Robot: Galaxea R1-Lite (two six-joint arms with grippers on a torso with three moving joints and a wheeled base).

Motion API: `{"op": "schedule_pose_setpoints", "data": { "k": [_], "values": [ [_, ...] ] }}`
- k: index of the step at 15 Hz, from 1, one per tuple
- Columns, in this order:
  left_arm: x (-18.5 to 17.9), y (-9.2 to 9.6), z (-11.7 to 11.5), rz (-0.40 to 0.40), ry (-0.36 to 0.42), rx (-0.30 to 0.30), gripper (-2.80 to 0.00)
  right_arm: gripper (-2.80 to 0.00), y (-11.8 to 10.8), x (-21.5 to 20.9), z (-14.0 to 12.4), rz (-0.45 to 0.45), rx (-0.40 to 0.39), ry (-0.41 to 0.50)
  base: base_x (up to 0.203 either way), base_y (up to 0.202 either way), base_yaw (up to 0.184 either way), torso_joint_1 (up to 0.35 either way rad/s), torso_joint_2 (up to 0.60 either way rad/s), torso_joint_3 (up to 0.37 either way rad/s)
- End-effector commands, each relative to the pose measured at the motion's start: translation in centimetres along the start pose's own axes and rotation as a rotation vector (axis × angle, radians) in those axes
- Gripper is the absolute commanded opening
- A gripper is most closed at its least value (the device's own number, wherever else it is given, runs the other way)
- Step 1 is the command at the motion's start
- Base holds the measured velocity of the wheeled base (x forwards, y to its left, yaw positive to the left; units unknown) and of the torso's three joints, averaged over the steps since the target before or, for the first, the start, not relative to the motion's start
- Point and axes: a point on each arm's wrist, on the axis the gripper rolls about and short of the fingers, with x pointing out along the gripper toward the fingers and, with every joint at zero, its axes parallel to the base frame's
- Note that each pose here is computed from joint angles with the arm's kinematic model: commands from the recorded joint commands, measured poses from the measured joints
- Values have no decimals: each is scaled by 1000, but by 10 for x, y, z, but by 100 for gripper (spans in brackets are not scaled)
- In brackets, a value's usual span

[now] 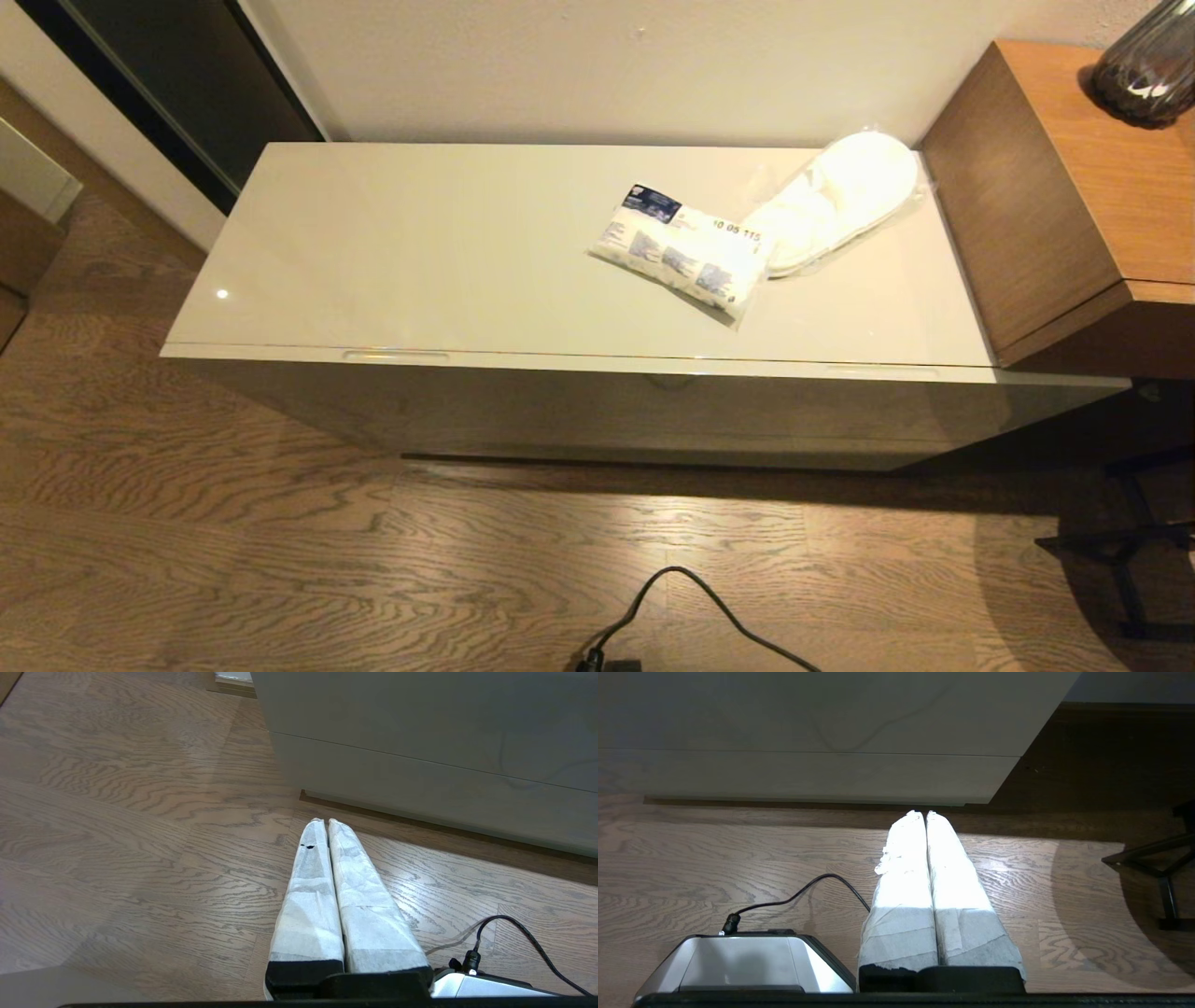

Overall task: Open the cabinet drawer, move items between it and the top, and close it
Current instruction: Open the drawer

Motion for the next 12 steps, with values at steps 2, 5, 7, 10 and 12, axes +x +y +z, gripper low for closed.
{"op": "schedule_pose_setpoints", "data": {
  "k": [2, 5, 7, 10, 12],
  "values": [
    [-3, 0, -1, -2, -39, -1, -280, -280, 0, 0, 0, 1, -1, 3, 0, 0, 0, 0, 0, 0],
    [-3, 0, -1, -2, -39, -1, -280, -280, 0, 0, 0, 1, -1, 1, 0, 0, 0, 0, 0, 0],
    [-3, 0, -1, -2, -39, -1, -280, -280, 0, 0, 0, 1, -1, 3, 0, 0, 0, 0, 0, 0],
    [-3, 0, -1, -2, -39, -1, -280, -280, 0, 0, 0, -1, -1, 4, 0, 0, 0, 0, 0, 0],
    [-3, 0, -1, -2, -39, -1, -280, -280, 0, 0, -1, 1, -1, 4, 0, 0, 0, 0, 0, 0]
  ]
}}
